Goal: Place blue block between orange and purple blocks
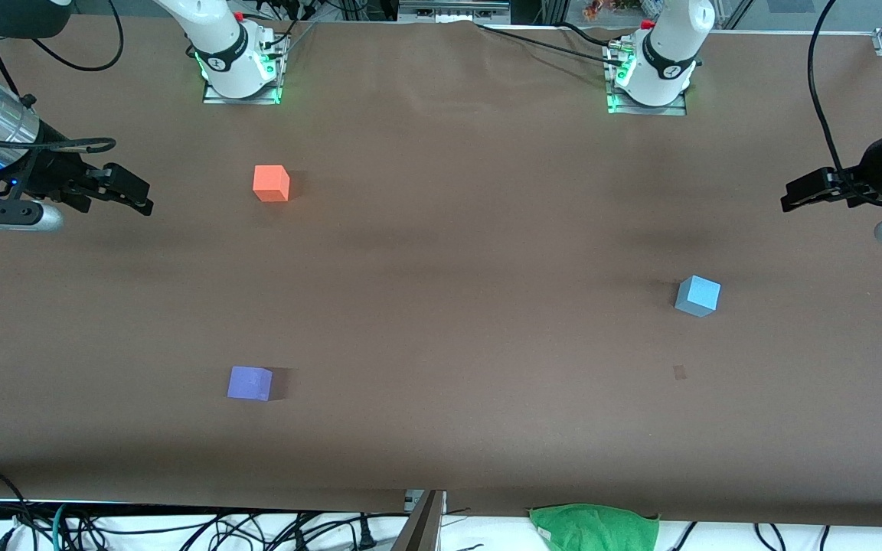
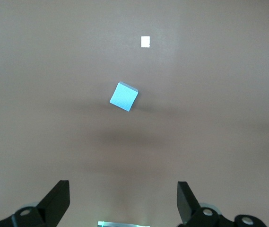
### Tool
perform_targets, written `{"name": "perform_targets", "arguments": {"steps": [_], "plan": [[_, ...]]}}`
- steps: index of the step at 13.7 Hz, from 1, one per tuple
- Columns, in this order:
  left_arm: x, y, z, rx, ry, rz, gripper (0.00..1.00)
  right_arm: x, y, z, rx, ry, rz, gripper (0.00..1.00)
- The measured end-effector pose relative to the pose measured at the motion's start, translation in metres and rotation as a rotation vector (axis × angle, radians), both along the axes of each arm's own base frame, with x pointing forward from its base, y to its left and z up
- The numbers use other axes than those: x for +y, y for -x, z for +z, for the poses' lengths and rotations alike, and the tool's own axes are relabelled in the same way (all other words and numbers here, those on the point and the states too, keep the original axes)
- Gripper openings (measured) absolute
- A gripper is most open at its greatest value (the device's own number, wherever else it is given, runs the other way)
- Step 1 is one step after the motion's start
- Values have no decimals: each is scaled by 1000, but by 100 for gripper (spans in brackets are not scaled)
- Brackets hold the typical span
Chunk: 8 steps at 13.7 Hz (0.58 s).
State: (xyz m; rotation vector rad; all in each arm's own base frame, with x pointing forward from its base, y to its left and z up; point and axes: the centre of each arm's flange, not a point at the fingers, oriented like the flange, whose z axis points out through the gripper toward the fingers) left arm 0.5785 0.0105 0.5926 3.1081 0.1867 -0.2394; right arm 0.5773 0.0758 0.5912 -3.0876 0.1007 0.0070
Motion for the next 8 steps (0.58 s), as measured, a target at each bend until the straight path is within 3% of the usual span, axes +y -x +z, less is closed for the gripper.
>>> {"name": "perform_targets", "arguments": {"steps": [8], "plan": [[10, 2, -14, 30, 1, 17, 100, 0, 0, 0, 0, 0, 0, 100]]}}
